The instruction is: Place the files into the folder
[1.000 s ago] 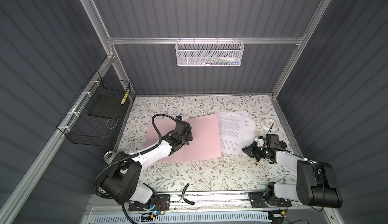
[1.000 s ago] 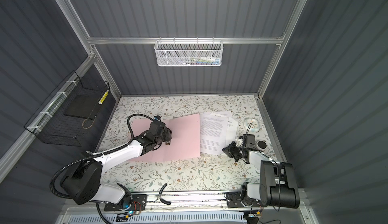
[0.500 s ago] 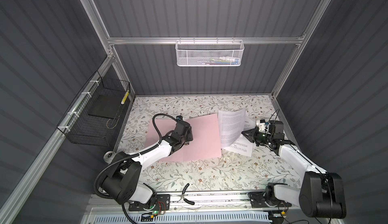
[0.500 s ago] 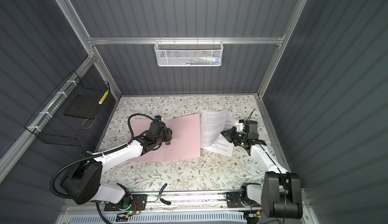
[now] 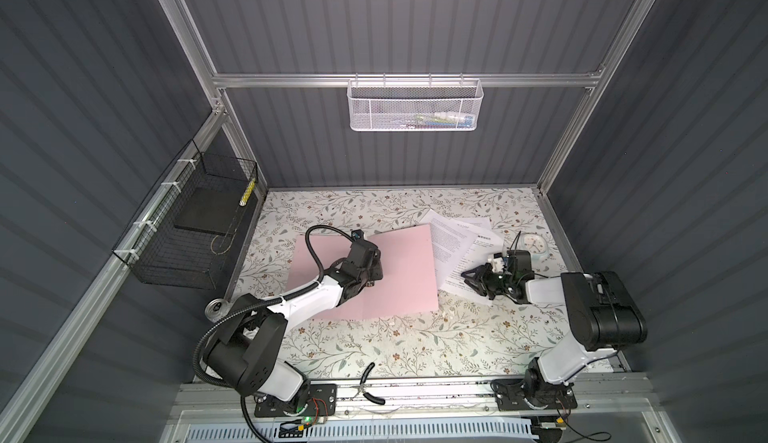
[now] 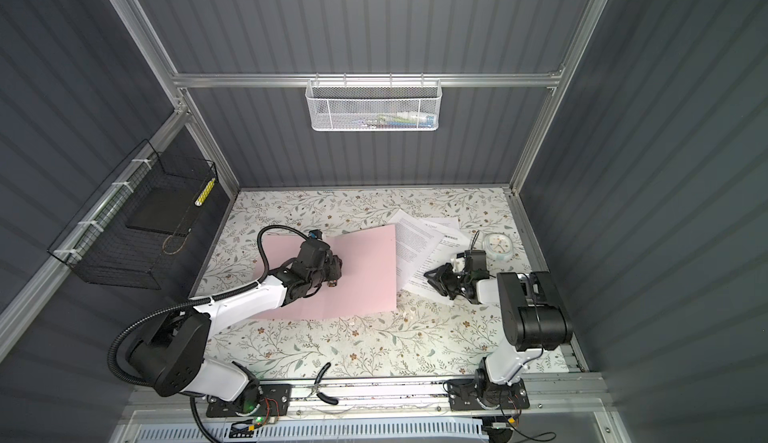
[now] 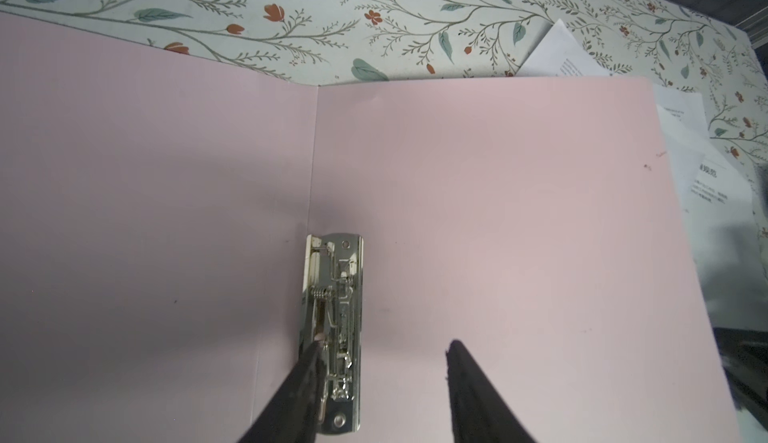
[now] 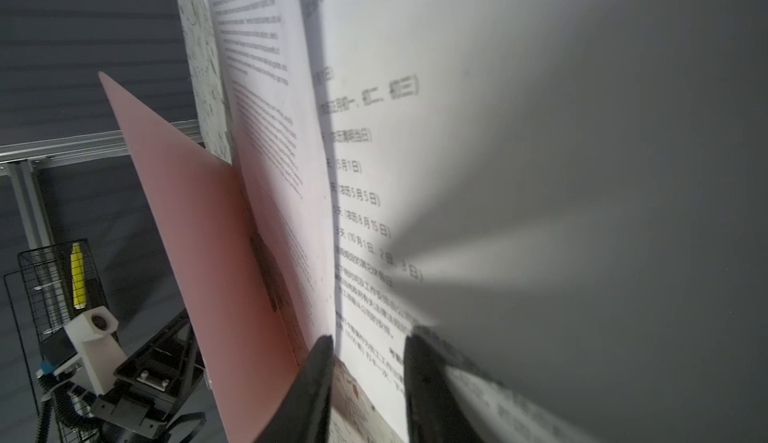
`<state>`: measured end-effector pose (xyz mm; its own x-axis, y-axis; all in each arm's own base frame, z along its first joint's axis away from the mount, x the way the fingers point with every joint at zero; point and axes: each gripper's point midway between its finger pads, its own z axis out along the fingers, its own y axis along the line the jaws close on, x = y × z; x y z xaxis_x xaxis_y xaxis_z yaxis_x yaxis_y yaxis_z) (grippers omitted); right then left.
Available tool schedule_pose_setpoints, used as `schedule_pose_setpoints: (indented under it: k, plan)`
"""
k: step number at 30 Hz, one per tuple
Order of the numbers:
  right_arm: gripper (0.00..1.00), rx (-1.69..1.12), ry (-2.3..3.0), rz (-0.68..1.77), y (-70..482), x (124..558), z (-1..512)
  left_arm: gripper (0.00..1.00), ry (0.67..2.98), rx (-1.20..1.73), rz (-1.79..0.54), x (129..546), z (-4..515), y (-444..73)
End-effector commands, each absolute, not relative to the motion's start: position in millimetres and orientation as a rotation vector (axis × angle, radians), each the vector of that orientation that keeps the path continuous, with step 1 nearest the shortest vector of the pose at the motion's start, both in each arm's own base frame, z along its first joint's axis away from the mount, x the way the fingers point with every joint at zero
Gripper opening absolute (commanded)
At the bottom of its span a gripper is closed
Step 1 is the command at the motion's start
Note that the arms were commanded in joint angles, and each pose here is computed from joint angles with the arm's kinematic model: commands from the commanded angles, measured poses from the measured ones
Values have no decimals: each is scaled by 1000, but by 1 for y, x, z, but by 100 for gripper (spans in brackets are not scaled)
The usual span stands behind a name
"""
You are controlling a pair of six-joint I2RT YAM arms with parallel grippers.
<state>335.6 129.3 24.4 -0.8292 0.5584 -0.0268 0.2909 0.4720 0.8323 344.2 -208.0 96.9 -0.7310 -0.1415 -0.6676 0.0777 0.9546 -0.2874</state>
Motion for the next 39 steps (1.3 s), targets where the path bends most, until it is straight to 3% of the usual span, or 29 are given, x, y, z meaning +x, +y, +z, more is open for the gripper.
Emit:
schedule_pose_setpoints:
  k: [1,9,18,28,39]
  plan:
    - [38,712,2409,1275,135,344,21,50,2307,-19,-391,348,110,-210]
    - [39,689,2330,1203,128,366,73,50,2218,131,-499,378,155,-252]
    - [46,628,2357,1136,126,421,109,51,2112,312,-553,465,187,-331]
    - [51,686,2369,1099,114,445,98,49,2112,455,-808,516,143,-407]
    - [56,737,2395,983,94,451,77,47,2180,440,-870,536,83,-409]
